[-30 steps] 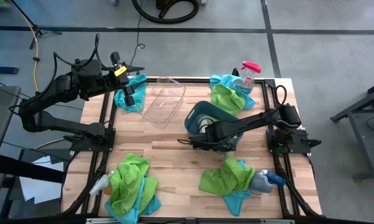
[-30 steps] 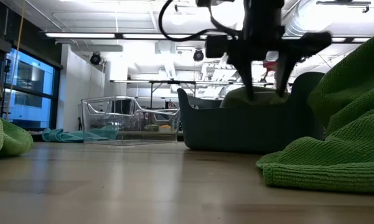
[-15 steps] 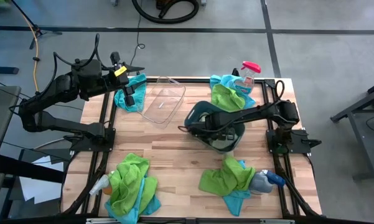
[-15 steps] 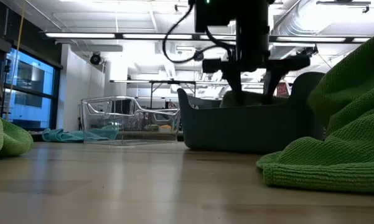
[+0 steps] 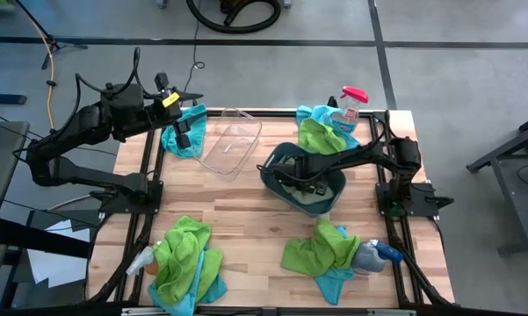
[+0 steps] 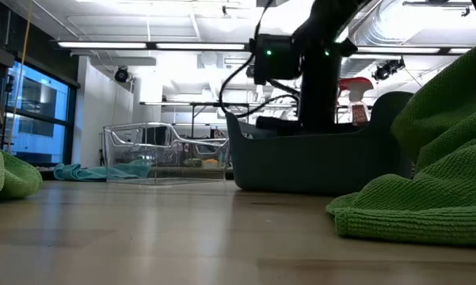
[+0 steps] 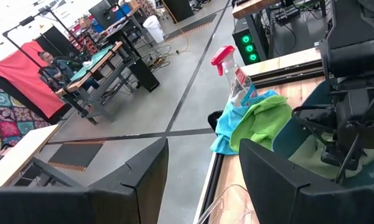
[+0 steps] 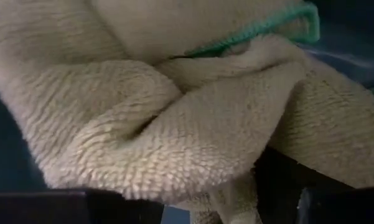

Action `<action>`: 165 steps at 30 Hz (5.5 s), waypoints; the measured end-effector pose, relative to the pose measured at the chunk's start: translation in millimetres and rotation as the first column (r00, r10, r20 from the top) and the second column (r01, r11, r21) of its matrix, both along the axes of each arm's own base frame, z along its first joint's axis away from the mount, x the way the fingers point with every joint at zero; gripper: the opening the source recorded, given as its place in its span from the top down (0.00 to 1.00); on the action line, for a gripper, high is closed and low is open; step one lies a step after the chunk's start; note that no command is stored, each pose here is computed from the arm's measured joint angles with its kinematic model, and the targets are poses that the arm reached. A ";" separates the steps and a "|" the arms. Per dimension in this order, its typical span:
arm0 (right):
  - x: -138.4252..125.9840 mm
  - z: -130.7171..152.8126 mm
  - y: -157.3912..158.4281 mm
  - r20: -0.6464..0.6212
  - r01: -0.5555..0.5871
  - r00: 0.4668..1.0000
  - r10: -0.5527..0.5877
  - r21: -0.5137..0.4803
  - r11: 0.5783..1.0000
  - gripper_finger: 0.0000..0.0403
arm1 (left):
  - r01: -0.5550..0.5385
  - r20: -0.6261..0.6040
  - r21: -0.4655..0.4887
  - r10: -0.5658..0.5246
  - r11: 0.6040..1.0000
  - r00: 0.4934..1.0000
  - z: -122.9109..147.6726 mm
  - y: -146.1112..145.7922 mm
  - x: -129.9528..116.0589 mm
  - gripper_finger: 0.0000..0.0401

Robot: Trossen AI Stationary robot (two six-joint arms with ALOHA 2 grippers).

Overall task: Sort microfiber towel by color & place in baskets
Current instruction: Put the light green microfiber towel into the blue bin, then put the green microfiber towel into the blue bin

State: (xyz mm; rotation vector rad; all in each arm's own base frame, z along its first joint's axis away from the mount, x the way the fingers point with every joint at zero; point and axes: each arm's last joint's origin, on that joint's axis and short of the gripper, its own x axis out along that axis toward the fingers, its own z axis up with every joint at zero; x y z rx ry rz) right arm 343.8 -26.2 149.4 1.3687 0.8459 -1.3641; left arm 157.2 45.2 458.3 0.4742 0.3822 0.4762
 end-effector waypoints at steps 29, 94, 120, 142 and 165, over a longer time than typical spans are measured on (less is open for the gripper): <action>-14.9 181.4 10.7 -0.150 -0.482 0.876 0.458 -0.261 0.837 0.52 | -0.018 0.018 -0.029 0.018 0.999 1.000 0.0 0.2 -0.2 0.54; -87.8 52.7 -135.5 -0.462 -0.586 0.760 0.457 -0.183 0.789 0.67 | 0.019 0.426 -0.450 0.195 0.893 0.884 17.0 0.5 2.7 0.54; -127.8 315.4 -64.0 -0.158 -0.511 0.725 0.670 -0.776 0.370 1.00 | 0.019 0.398 -0.384 0.147 0.923 0.906 17.0 0.2 2.9 0.54; -147.5 421.6 6.0 0.033 -0.193 0.484 0.875 -0.971 0.143 1.00 | 0.021 0.399 -0.384 0.145 0.923 0.905 17.2 0.1 2.9 0.54; -113.2 397.8 37.6 0.074 -0.347 0.393 0.917 -0.911 0.222 1.00 | 0.024 0.408 -0.405 0.157 0.914 0.899 17.2 0.2 2.9 0.54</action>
